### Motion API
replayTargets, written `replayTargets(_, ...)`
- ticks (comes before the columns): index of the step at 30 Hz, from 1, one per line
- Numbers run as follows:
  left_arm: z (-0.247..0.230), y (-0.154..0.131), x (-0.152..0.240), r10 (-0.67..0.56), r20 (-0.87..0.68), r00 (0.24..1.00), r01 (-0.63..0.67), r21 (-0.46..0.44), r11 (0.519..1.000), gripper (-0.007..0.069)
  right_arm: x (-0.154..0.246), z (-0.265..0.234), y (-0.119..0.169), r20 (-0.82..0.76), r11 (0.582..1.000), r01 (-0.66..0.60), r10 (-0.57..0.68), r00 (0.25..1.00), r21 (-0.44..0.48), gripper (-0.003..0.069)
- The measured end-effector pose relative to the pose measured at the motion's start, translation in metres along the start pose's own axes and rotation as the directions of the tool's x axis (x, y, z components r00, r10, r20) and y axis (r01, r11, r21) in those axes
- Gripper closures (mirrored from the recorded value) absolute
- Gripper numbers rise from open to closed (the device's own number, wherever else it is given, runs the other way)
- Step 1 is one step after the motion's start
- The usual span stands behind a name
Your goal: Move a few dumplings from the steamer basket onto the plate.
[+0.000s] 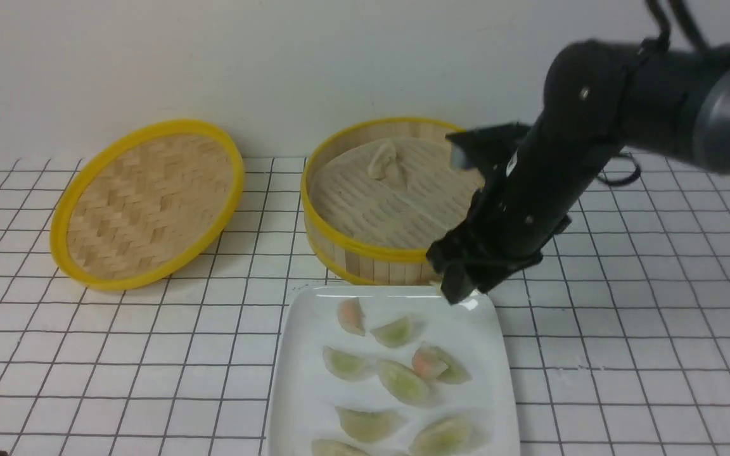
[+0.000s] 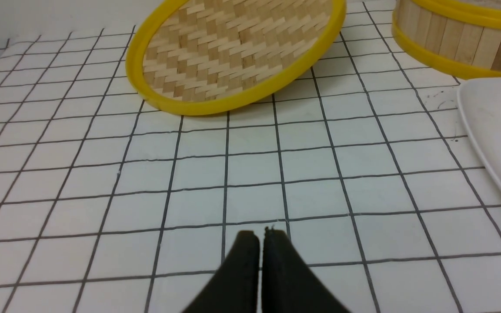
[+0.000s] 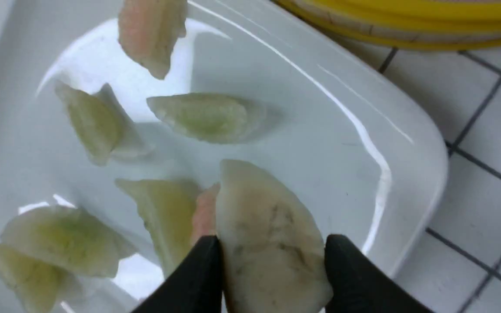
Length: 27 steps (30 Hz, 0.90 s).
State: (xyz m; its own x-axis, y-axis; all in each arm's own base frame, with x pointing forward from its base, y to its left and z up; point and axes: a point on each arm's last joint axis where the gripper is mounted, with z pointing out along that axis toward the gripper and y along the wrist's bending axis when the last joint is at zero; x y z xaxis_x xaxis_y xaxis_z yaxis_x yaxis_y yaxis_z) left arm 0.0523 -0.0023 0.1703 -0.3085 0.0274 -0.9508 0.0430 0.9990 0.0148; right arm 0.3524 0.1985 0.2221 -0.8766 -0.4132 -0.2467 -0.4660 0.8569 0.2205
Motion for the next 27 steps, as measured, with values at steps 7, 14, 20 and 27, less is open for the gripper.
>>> replayTargets(7, 0.0, 0.0, 0.0, 0.0, 0.0, 1.0, 0.0, 0.0, 1.0, 0.0631, -0.008, 0.021, -0.005, 0.041, 1.0, -0.012, 0.012, 0.999, 0.01, 0.0186)
replayTargets(14, 0.0, 0.0, 0.0, 0.0, 0.0, 1.0, 0.0, 0.0, 1.0, 0.0631, -0.016, -0.022, 0.005, -0.002, 0.999, 0.037, -0.037, 0.999, 0.012, 0.018)
replayTargets(20, 0.0, 0.0, 0.0, 0.0, 0.0, 1.0, 0.0, 0.0, 1.0, 0.0631, 0.002, -0.114, 0.016, 0.177, 0.993, 0.034, -0.055, 0.983, 0.116, 0.0501)
replayTargets(27, 0.0, 0.0, 0.0, 0.0, 0.0, 1.0, 0.0, 0.0, 1.0, 0.0631, 0.132, -0.253, 0.03, 0.598, 0.977, -0.096, -0.038, 0.801, 0.191, 0.0671)
